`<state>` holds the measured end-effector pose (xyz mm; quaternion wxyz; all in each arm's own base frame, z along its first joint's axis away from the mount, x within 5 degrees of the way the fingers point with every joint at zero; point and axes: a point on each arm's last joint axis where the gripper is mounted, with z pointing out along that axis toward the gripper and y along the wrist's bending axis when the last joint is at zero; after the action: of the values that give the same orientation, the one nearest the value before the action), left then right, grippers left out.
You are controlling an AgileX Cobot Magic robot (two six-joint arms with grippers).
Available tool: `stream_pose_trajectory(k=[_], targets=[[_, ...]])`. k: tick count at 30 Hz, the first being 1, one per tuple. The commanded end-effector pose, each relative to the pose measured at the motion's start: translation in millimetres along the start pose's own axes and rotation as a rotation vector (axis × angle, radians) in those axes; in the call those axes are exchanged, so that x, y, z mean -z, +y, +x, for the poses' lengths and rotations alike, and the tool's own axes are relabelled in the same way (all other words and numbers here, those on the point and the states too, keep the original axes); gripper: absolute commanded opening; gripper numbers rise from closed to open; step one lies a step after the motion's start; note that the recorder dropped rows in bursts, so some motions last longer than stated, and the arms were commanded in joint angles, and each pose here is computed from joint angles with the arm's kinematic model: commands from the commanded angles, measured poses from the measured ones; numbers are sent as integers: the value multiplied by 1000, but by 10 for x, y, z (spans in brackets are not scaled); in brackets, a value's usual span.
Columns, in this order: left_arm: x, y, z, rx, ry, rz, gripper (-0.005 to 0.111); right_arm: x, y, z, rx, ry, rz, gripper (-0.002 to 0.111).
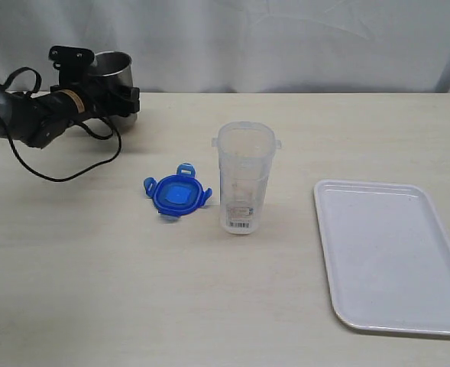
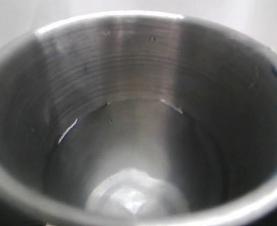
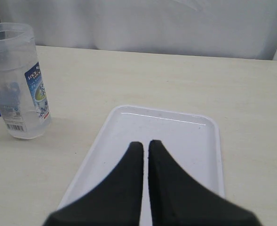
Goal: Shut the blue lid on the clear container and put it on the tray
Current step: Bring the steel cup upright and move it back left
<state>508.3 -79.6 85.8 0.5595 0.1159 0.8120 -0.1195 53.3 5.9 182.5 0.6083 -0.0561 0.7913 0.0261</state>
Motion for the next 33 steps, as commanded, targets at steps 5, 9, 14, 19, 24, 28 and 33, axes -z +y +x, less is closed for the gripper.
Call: stream_pose_trajectory(k=[5, 9, 14, 19, 24, 28, 33], targets=[[-184, -129, 53, -17, -79, 68, 0, 0, -3, 5, -7, -3, 5, 4], [-211, -128, 66, -41, -66, 72, 0, 0, -3, 5, -7, -3, 5, 4], [-223, -85, 112, -91, 13, 29, 0, 0, -3, 5, -7, -3, 5, 4], [-223, -96, 114, -131, 13, 42, 0, 0, -3, 5, -7, -3, 5, 4], [-223, -94, 118, -127, 18, 39, 3, 0, -3, 5, -7, -3, 5, 4], [-223, -94, 118, -123, 19, 39, 25, 0, -3, 5, -7, -3, 5, 4], [-242, -231, 115, -90, 14, 73, 62, 0, -3, 5, -7, -3, 5, 4]])
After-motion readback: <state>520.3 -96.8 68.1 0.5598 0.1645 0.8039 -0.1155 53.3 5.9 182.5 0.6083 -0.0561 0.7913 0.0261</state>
